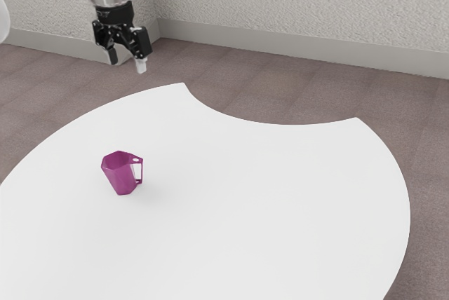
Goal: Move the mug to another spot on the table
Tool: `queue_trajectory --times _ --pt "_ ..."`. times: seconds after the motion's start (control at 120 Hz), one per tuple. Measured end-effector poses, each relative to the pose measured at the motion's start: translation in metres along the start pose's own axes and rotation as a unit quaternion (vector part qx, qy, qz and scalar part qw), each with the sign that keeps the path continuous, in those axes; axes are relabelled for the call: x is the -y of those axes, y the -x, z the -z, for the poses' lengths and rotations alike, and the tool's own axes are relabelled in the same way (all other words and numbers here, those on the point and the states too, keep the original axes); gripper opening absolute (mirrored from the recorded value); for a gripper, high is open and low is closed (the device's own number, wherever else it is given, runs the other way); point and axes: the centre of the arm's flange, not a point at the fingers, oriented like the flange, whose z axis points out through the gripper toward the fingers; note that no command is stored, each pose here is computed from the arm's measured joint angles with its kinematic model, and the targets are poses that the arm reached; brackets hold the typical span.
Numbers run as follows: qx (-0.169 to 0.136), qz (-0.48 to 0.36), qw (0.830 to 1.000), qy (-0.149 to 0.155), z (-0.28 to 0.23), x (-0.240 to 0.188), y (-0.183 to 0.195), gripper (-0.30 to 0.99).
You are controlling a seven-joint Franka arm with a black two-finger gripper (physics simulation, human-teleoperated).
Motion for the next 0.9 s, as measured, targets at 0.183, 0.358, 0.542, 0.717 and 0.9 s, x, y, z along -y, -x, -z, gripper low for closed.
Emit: queue_trajectory --times 0.183,0.358,0.542,0.717,0.9 --pt "0.008 -0.001 1.000 -0.007 -0.011 0.003 -0.002 0.69" --pt "0.014 -0.087 0.996 -0.016 -0.048 0.009 -0.011 0.69" --pt "0.066 -0.184 0.979 -0.053 -0.105 0.006 -0.014 0.69" --pt "0.090 -0.252 0.961 -0.068 -0.148 0.006 -0.030 0.69" --pt "0.095 -0.312 0.942 -0.076 -0.186 0.007 -0.048 0.69"
